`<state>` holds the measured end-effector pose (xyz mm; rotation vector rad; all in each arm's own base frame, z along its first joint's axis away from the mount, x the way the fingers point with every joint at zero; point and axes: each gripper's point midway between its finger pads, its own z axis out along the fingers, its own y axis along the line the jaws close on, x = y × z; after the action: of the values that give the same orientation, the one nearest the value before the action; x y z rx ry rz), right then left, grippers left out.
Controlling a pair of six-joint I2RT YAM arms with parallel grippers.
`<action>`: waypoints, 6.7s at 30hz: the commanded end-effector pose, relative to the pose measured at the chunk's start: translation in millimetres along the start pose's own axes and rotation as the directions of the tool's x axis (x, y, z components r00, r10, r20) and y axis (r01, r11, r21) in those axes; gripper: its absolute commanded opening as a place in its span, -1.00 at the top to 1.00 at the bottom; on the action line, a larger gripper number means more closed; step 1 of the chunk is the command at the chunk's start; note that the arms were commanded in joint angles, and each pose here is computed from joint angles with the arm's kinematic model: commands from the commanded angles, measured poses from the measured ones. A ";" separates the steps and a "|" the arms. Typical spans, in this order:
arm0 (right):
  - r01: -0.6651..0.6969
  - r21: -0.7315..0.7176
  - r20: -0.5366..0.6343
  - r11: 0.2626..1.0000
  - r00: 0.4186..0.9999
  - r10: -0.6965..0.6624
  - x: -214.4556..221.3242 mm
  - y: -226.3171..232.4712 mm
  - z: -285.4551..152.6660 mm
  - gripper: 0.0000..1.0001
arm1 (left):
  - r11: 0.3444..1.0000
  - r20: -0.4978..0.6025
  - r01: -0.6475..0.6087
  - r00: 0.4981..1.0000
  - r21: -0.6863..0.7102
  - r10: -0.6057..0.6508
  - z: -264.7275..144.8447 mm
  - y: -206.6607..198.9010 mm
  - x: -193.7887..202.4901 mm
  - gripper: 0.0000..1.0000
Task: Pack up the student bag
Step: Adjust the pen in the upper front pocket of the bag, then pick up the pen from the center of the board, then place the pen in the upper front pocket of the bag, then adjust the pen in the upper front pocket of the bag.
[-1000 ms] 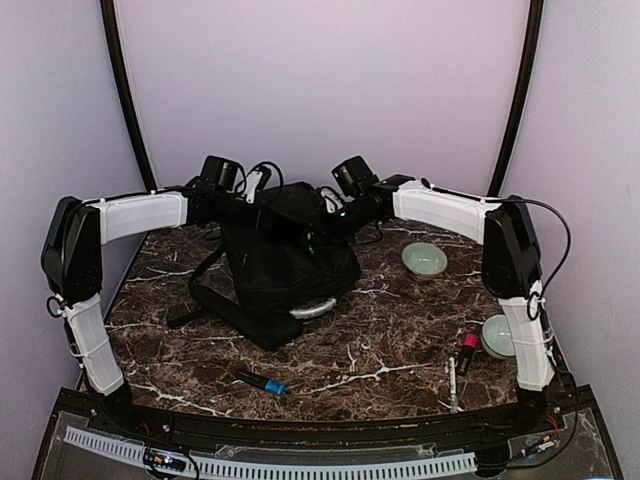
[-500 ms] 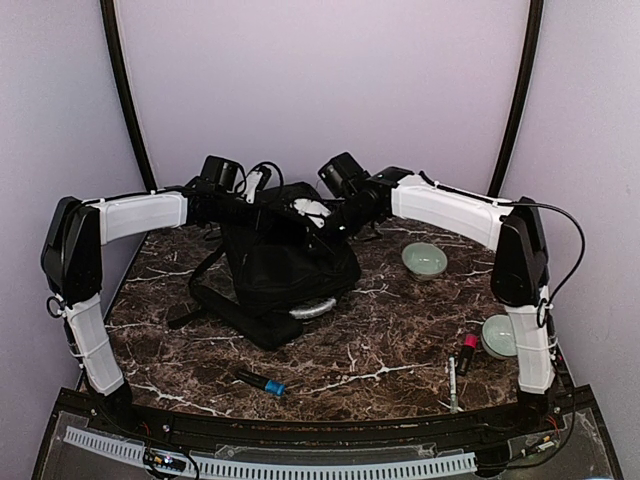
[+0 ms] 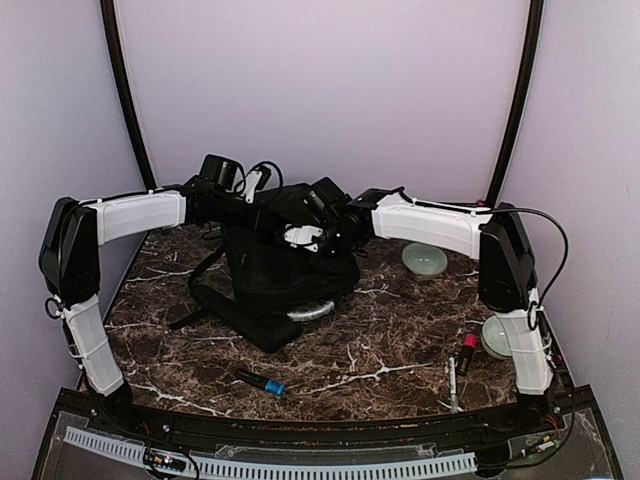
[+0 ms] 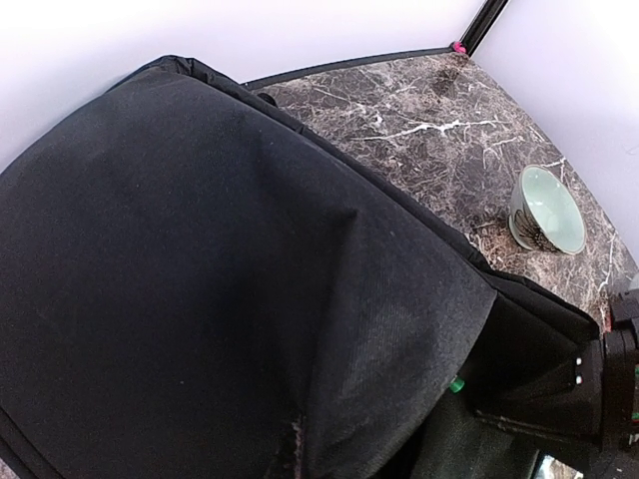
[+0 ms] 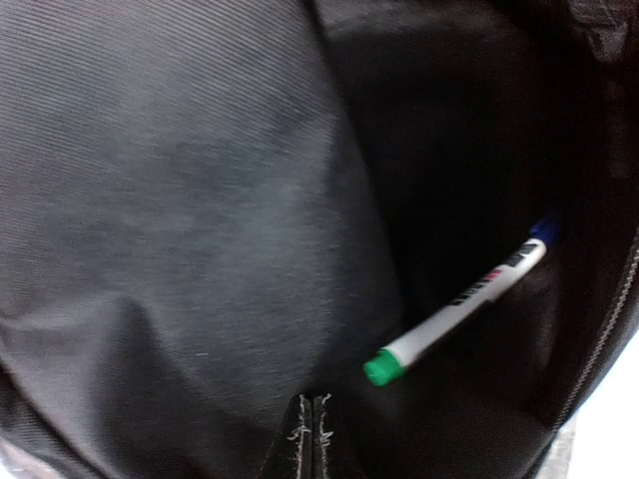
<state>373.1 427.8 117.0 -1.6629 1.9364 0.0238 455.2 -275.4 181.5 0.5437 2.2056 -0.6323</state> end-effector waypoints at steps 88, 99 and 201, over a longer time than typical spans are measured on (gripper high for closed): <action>0.146 -0.404 0.056 0.903 0.989 -0.134 -21.0 288.0 5.8 0.41 | 0.992 0.121 -0.054 0.992 0.110 0.041 -32.4 -41.9 -41.1 0.93; 0.069 -0.384 -0.119 0.921 0.985 -0.123 62.7 234.8 -30.4 0.56 | 0.993 0.113 -0.061 0.992 0.098 0.050 -30.2 -40.6 -38.7 0.93; -0.588 -0.277 -0.029 0.760 0.796 0.605 16.4 -17.6 8.2 1.00 | 0.992 0.084 -0.081 0.994 0.097 0.073 -22.3 -46.7 -31.4 0.93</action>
<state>385.4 417.2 128.7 -1.0635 2.3954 0.6917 446.1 -285.3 176.5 0.5933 2.2122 -0.6159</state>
